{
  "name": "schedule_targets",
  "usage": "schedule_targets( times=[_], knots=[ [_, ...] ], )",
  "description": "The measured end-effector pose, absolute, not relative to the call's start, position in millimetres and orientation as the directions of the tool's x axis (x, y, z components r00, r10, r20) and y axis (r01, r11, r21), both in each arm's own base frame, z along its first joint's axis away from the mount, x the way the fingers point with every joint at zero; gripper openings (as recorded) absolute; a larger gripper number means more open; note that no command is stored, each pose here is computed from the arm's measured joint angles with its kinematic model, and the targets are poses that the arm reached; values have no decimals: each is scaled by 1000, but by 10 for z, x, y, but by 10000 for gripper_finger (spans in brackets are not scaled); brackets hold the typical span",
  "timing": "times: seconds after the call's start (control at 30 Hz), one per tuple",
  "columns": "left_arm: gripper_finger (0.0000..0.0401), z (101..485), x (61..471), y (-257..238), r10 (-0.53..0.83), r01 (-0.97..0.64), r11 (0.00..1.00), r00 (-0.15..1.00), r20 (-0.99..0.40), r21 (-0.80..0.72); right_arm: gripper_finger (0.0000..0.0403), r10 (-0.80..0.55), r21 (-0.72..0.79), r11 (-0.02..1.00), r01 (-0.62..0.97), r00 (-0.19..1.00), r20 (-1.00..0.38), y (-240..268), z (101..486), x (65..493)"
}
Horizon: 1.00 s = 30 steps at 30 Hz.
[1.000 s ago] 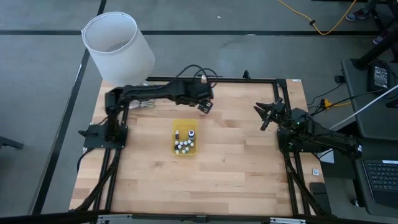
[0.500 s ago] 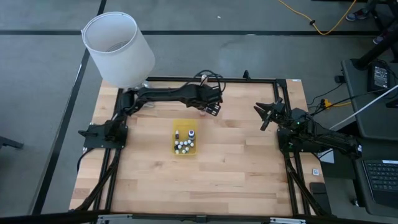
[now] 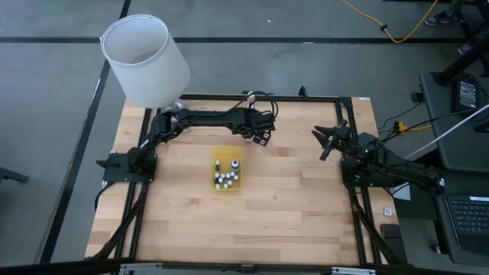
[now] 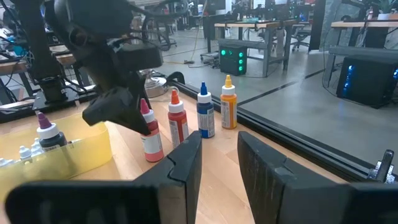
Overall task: Pick & Place food coloring
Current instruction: Put the large pink bottle into the yellow bin
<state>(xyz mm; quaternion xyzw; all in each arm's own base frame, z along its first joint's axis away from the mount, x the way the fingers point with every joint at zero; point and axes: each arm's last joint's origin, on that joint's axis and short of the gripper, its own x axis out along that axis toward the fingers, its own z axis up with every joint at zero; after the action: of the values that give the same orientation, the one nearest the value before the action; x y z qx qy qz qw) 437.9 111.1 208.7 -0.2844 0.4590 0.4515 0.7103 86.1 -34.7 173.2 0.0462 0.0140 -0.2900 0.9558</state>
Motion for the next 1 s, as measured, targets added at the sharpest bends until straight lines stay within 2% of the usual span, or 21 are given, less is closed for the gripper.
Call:
schedule_targets(
  times=[0.23,0.57,1.0],
  knots=[
    [252,2095,4379,1114,391,-898,440,171,-904,20,106,-553,80,828,556,831,-54,-347,1732,861],
    [189,2110,4376,1112,389,-897,442,176,-904,16,106,-553,80,828,556,831,-54,-347,1732,861],
    [128,2250,4417,1126,377,-881,473,222,-899,-19,106,-553,80,828,555,832,-54,-347,1732,861]
  ],
)
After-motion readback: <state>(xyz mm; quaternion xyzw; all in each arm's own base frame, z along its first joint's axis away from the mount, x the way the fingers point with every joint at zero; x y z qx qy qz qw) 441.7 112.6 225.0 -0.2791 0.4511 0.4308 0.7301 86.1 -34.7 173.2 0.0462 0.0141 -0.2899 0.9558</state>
